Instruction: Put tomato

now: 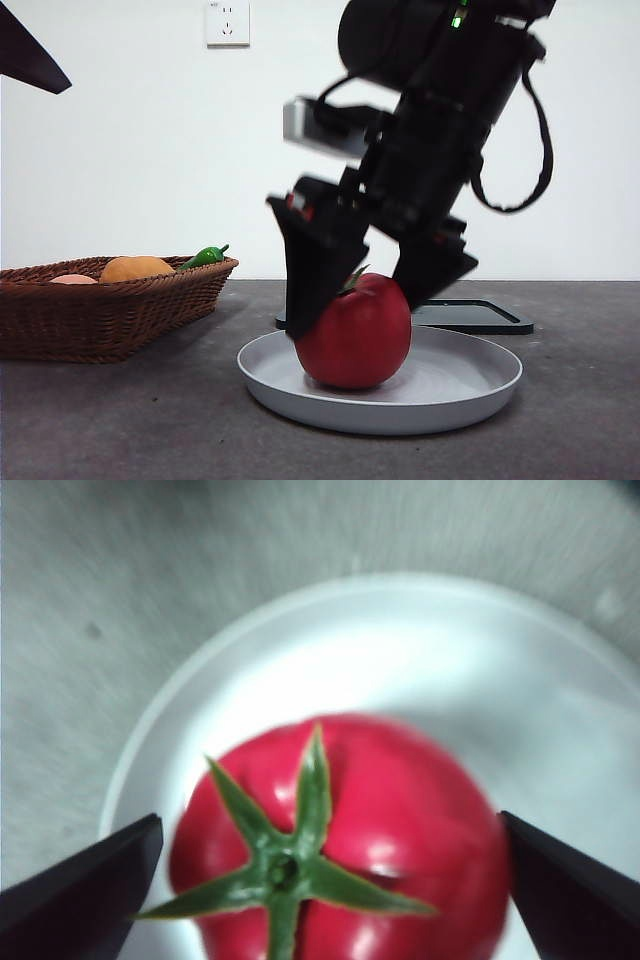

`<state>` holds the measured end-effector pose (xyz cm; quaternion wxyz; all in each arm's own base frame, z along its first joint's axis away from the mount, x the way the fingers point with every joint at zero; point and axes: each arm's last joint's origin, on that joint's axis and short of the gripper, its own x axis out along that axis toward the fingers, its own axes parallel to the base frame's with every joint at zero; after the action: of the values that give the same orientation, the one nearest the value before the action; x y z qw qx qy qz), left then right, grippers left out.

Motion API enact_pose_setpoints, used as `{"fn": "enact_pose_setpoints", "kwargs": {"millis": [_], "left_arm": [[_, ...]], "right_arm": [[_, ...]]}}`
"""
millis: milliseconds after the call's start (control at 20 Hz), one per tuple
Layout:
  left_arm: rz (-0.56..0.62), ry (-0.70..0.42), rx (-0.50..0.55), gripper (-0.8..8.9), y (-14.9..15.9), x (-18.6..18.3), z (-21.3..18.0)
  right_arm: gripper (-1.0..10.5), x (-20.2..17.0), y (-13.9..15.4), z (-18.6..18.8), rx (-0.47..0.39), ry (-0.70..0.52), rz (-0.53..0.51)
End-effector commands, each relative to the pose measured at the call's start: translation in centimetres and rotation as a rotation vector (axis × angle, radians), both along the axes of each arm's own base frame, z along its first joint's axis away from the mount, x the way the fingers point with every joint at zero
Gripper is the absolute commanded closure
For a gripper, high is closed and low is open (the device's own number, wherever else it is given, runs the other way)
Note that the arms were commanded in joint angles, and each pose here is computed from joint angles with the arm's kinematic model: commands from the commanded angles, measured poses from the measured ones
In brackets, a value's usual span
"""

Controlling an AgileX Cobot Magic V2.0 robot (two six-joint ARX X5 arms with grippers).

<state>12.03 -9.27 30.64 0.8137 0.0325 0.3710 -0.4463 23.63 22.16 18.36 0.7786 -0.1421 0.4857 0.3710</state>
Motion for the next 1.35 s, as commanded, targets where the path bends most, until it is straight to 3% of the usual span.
{"fn": "enact_pose_setpoints", "kwargs": {"millis": [50,150,300,400,700,950,1350], "left_arm": [[-0.004,-0.013,-0.016,3.77,-0.1,0.1,0.7],[-0.004,-0.013,-0.016,3.77,-0.1,0.1,0.7],[-0.004,-0.013,-0.016,3.77,-0.1,0.1,0.7],[-0.005,-0.013,-0.016,3.77,-0.1,0.1,0.7],[-0.005,-0.014,-0.016,3.77,-0.1,0.1,0.7],[-0.004,-0.013,-0.016,3.77,-0.1,0.1,0.7],[-0.004,-0.012,-0.016,3.77,-0.1,0.1,0.7]], "right_arm": [[3.9,0.3,0.7,-0.6,-0.014,0.004,-0.003],[4.8,0.3,0.6,-0.7,-0.037,-0.013,-0.02],[7.0,0.3,0.6,-0.6,-0.041,-0.017,-0.022],[7.7,0.3,0.6,-0.3,-0.035,-0.021,-0.021],[7.8,0.3,-0.5,4.7,0.071,-0.148,-0.052],[7.8,3.4,-2.5,8.8,0.118,-0.276,-0.188],[7.8,11.8,-5.3,8.0,0.152,-0.32,-0.346]]}}
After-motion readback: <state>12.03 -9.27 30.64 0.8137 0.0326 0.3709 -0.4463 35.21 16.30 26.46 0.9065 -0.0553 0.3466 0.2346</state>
